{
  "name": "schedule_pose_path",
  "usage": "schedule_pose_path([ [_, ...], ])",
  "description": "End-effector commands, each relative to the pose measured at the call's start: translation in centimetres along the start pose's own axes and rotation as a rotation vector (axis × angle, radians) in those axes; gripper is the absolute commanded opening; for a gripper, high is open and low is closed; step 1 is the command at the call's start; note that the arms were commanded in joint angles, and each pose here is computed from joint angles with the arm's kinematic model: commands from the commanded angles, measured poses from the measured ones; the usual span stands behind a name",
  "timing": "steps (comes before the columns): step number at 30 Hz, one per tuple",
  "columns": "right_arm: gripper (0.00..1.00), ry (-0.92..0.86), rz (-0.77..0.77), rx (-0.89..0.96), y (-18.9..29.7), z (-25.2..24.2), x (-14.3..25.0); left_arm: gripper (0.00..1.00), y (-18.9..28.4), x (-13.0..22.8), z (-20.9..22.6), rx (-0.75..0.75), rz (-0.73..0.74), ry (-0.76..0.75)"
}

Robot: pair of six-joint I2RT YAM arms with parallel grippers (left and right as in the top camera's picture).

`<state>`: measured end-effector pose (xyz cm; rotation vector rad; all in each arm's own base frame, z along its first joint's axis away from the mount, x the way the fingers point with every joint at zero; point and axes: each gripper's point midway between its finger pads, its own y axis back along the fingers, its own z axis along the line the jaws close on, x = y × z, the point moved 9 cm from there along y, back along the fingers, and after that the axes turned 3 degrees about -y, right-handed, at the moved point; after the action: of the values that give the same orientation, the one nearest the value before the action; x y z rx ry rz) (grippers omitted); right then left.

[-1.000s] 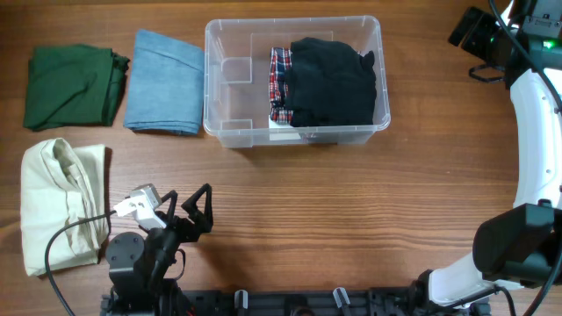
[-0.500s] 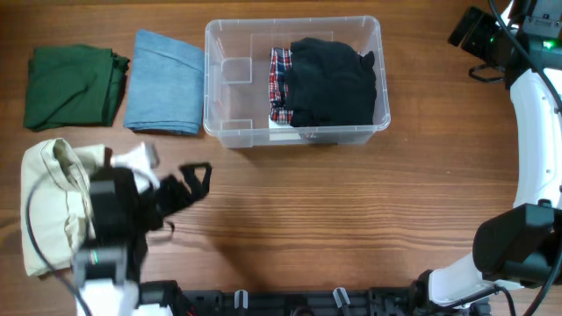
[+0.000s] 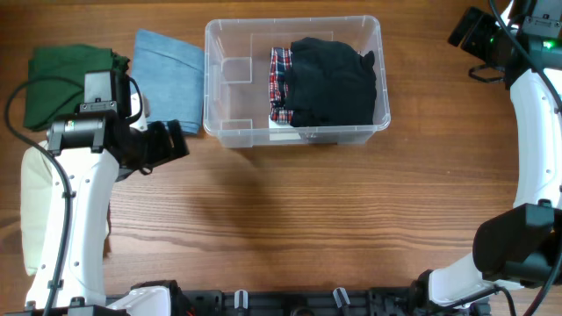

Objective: Pack container
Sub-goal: 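Move the left gripper forward toward the cream garment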

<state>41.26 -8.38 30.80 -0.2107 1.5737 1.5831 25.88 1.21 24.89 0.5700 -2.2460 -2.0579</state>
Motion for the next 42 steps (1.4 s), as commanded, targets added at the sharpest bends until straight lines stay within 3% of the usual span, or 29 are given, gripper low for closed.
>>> schedule_pose_path([
  [1,1.0,-0.012,0.022,-0.003,-0.8,0.1,0.5,1.0,1.4,-0.1,3.9,-0.457,-0.078,0.129],
  [6,1.0,-0.012,0.023,-0.003,-0.8,0.1,0.5,1.0,2.1,0.6,5.5,-0.619,-0.05,0.129],
  [14,1.0,-0.012,0.022,-0.003,-0.8,0.1,0.5,1.0,2.0,0.4,7.9,-0.691,-0.022,0.2],
  [33,1.0,-0.012,0.022,-0.003,-0.8,0.1,0.5,1.0,-5.9,-2.9,9.7,-0.899,0.145,0.14],
  [42,1.0,-0.012,0.022,-0.003,-0.8,0.1,0.5,1.0,-7.8,-4.0,10.1,-0.959,0.112,0.154],
])
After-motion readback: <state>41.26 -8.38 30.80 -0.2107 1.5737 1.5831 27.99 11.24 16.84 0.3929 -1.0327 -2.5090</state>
